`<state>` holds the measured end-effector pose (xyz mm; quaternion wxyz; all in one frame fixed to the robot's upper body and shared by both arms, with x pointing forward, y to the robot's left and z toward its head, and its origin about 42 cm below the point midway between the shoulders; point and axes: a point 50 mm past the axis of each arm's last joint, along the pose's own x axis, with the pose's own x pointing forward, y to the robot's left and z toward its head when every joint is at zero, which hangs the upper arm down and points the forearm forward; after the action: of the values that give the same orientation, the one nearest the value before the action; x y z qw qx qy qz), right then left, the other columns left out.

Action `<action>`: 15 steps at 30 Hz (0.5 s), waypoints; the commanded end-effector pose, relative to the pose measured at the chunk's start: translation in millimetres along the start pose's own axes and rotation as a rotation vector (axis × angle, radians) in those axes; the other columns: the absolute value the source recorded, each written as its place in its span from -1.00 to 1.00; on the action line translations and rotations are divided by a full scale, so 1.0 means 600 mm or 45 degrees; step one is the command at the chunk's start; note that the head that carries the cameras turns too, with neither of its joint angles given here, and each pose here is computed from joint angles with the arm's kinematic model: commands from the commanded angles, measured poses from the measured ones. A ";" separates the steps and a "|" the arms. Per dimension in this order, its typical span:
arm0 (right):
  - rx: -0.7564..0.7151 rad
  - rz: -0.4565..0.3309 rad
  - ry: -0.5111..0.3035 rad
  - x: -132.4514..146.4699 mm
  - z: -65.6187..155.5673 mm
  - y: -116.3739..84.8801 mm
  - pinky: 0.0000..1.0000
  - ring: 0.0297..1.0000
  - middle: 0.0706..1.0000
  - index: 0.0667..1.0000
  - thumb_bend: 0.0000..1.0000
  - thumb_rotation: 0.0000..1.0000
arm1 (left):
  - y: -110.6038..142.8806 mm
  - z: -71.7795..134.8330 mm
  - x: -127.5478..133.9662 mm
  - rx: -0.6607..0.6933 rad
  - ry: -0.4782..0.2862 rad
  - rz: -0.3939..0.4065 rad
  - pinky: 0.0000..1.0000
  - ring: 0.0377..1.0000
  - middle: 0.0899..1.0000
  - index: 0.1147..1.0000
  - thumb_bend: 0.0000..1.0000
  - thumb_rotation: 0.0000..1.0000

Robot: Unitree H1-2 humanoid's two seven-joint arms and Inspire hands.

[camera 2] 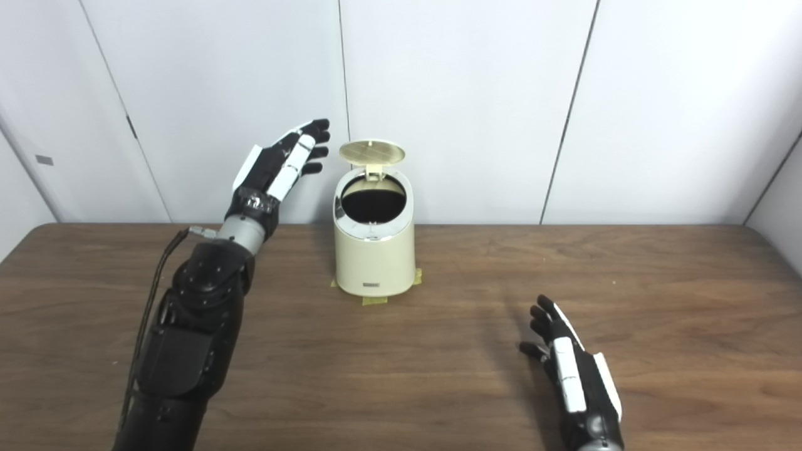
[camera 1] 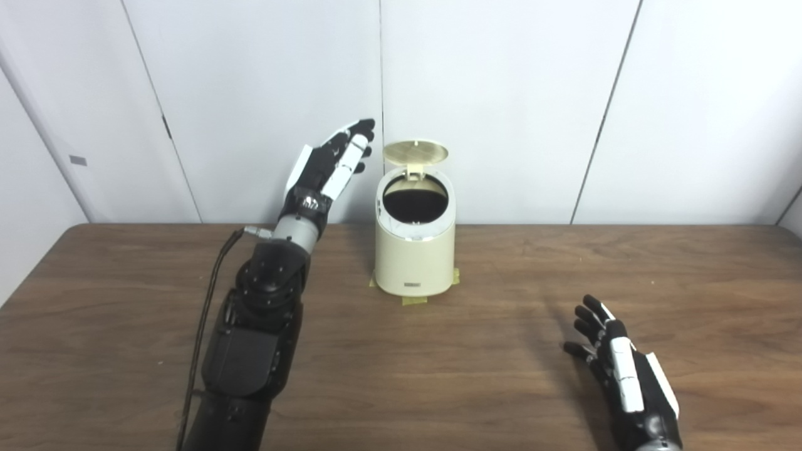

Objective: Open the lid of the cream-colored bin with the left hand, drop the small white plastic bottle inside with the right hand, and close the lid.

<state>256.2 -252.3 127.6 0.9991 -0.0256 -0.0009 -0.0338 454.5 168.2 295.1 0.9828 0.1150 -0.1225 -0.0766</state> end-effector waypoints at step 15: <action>0.016 0.051 -0.111 0.010 0.016 0.005 0.47 0.71 0.72 0.80 0.16 1.00 | -0.005 0.065 0.059 0.280 -0.203 -0.026 0.69 0.75 0.72 0.72 -0.01 0.72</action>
<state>256.6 -249.6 124.8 0.9995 -0.0220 -0.0042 -0.0236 471.8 157.4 295.4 0.9666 0.1973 -0.1387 -0.0866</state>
